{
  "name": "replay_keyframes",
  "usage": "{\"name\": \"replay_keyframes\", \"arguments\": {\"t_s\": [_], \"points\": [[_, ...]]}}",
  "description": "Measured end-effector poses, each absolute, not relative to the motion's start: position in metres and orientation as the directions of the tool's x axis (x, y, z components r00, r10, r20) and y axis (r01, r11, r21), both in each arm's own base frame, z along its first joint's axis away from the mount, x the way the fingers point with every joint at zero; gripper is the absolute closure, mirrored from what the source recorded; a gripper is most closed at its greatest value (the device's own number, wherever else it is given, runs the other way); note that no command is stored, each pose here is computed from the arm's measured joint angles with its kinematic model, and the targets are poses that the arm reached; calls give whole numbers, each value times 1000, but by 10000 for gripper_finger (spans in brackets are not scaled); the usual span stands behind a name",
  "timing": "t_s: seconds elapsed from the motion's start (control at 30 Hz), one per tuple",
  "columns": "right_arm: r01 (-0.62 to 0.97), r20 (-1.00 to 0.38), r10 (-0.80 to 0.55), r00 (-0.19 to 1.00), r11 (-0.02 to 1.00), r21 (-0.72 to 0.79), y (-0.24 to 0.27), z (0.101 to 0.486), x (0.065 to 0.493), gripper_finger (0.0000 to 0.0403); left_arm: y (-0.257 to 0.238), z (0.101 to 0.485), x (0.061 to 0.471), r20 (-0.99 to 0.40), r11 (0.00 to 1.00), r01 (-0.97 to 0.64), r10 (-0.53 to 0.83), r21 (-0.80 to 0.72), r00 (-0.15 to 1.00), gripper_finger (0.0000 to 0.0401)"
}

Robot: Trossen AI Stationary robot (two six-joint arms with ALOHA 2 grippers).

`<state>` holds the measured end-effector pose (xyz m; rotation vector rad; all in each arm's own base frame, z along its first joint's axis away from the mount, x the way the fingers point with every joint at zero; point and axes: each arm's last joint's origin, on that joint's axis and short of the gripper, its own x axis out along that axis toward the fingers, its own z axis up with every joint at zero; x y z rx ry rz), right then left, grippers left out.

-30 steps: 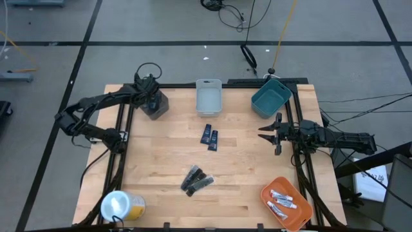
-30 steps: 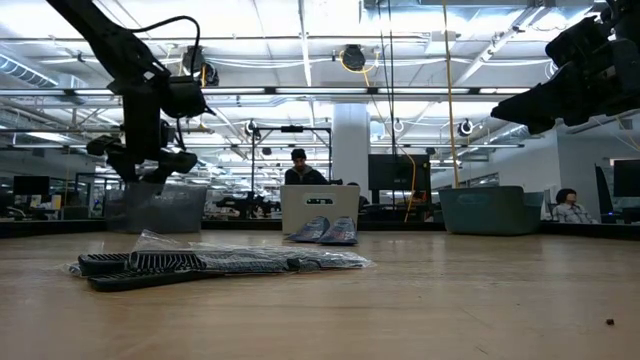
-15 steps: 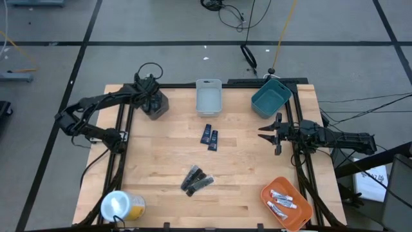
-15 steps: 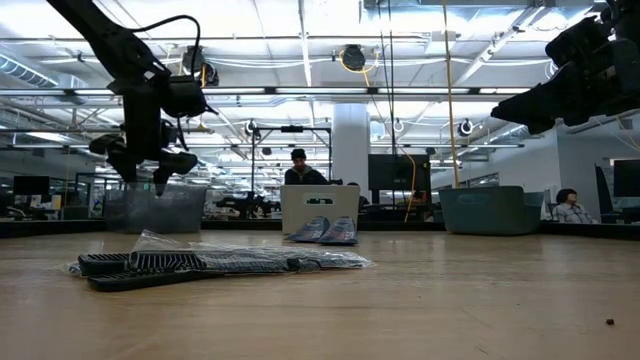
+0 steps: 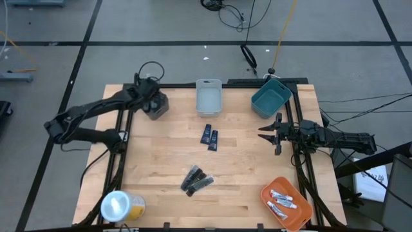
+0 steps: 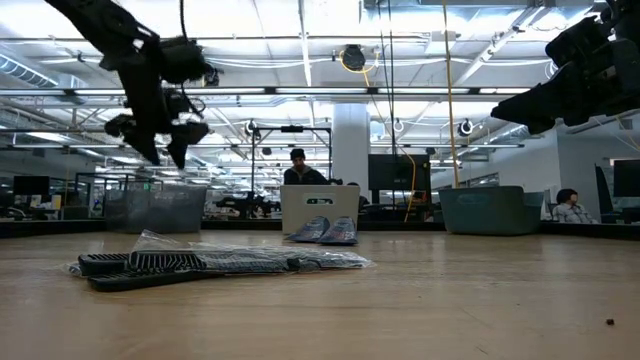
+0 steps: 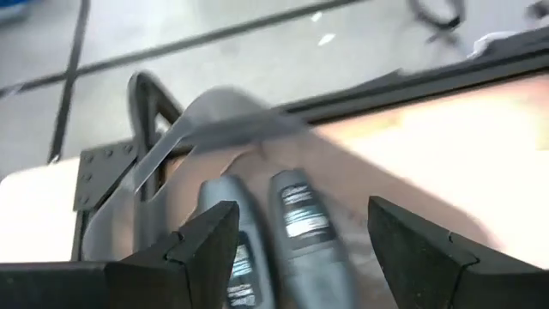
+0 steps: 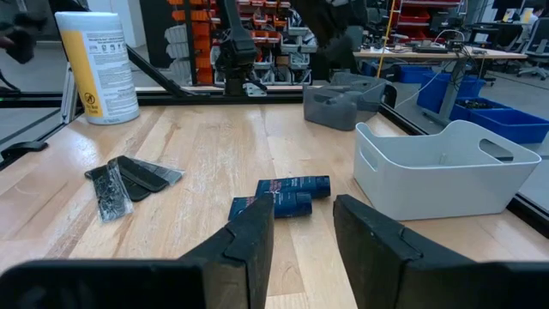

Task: Pick & Place Travel size toiletries
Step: Put the right blue shaving cream into the blue bin

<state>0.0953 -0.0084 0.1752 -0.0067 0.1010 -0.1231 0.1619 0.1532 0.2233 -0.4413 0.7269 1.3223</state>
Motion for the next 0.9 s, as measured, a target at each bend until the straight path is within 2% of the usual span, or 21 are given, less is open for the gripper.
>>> {"name": "replay_keyframes", "arguments": {"t_s": [0.23, 0.37, 0.7, 0.9], "points": [[122, -101, -123, 987, 992, -13, -8, 175, 95, 289, 118, 257, 170, -572, 389, -921, 759, 17, 311, 146], [122, -101, -123, 987, 992, -13, -8, 175, 95, 289, 99, 272, 172, -505, 499, -866, 741, -25, 442, 146], [123, -100, -123, 987, 992, -10, -8, 175, 95, 289, 54, 287, 177, -446, 734, -678, 595, -37, 668, 146], [123, -100, -123, 987, 992, -10, -8, 175, 95, 289, 20, 291, 179, -308, 863, -502, 464, -55, 831, 146]]}}
